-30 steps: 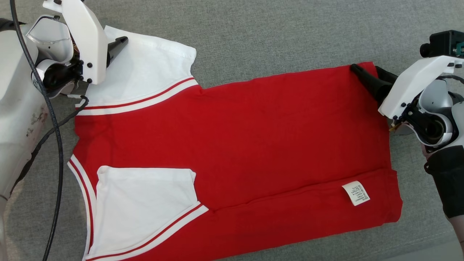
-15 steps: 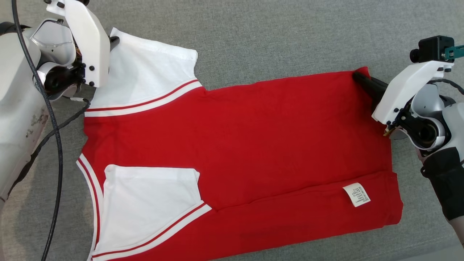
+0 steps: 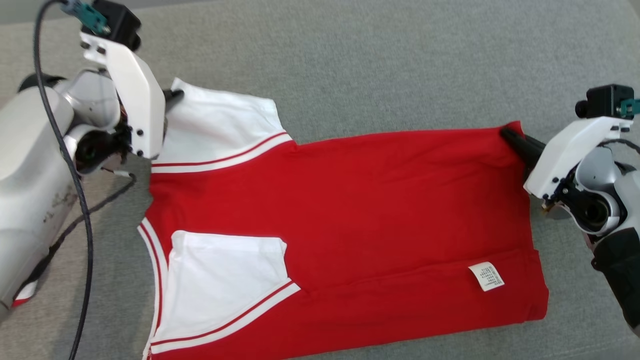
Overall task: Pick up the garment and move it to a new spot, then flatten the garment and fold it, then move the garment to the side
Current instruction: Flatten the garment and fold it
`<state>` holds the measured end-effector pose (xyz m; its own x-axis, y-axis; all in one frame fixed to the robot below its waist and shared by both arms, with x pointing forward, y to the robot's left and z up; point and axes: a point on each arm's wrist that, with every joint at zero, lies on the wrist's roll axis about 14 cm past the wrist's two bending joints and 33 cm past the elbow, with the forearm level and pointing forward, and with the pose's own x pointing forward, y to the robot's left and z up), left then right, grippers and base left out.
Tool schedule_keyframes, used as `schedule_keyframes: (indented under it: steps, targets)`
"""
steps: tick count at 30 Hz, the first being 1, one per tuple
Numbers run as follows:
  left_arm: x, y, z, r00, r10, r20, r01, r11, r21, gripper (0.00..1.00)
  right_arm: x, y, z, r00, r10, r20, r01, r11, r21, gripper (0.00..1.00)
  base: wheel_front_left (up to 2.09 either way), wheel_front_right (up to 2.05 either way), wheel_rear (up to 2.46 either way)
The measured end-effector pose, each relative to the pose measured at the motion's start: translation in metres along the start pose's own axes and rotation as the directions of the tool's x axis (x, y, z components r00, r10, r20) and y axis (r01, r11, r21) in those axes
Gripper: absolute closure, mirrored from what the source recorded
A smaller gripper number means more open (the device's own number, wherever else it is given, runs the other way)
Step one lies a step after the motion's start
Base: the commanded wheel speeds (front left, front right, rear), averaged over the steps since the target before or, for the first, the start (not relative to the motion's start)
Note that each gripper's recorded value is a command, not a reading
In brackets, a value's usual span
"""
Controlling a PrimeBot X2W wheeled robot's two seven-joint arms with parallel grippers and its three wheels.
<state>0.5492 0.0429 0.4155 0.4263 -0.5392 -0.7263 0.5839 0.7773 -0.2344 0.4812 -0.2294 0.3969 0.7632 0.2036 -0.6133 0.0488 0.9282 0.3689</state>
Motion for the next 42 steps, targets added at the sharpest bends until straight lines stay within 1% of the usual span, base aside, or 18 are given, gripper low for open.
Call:
schedule_keyframes:
  steps: [4,9,12,17,22,25,29,34,37,40,42]
  targets:
    - [-0.02,-0.012,-0.003,1.0,-0.017,0.011,0.017,1.0,0.005,1.0,-0.01,0.006,0.003,0.999,0.016,0.028,-0.015,1.0,-0.011,1.0,0.0,0.0,0.0]
    - [-0.051,-0.014,-0.009,1.0,-0.008,0.019,0.008,1.0,0.0,1.0,-0.021,0.009,0.005,0.999,0.026,0.044,-0.026,0.999,-0.02,1.0,0.0,0.0,0.0]
    - [-0.07,-0.01,-0.012,0.999,0.009,0.039,-0.008,1.0,-0.02,1.0,-0.024,0.01,0.007,0.999,0.028,0.046,-0.027,0.999,-0.028,1.0,0.0,0.0,0.0]
    - [-0.092,-0.018,-0.024,0.999,-0.008,0.049,0.011,0.998,-0.055,1.0,-0.026,0.021,0.008,0.997,0.056,0.048,-0.054,0.998,-0.04,1.0,0.0,0.0,0.0]
    - [-0.113,-0.026,-0.045,1.0,-0.023,0.001,0.023,0.998,-0.053,1.0,-0.031,0.031,0.0,0.996,0.084,0.024,-0.082,0.995,-0.061,1.0,0.0,0.0,0.0]
    - [-0.123,-0.035,-0.059,0.998,-0.054,-0.036,0.052,0.996,-0.071,1.0,-0.036,0.036,0.003,0.994,0.104,0.033,-0.1,0.991,-0.09,1.0,0.0,0.0,0.0]
    - [-0.133,-0.049,-0.073,0.993,-0.095,-0.073,0.088,0.992,-0.094,1.0,-0.041,0.038,-0.002,0.993,0.115,0.009,-0.113,0.987,-0.116,1.0,0.0,0.0,0.0]
    - [-0.137,-0.058,-0.085,0.99,-0.102,-0.102,0.092,0.991,-0.098,1.0,-0.048,0.041,-0.002,0.991,0.134,-0.023,-0.136,0.98,-0.146,1.0,0.0,0.0,0.0]
    - [-0.137,-0.059,-0.096,0.986,-0.104,-0.13,0.09,0.99,-0.112,1.0,-0.054,0.035,-0.008,0.989,0.126,-0.082,-0.138,0.978,-0.156,1.0,0.0,0.0,0.0]
    - [-0.137,-0.061,-0.095,0.985,-0.109,-0.132,0.095,0.99,-0.107,1.0,-0.062,0.025,-0.018,0.981,0.106,-0.161,-0.132,0.978,-0.162,1.0,0.0,0.0,0.0]
    - [-0.137,-0.064,-0.101,0.981,-0.119,-0.153,0.101,0.988,-0.12,1.0,-0.067,0.018,-0.02,0.976,0.088,-0.199,-0.121,0.979,-0.164,1.0,0.0,0.0,0.0]
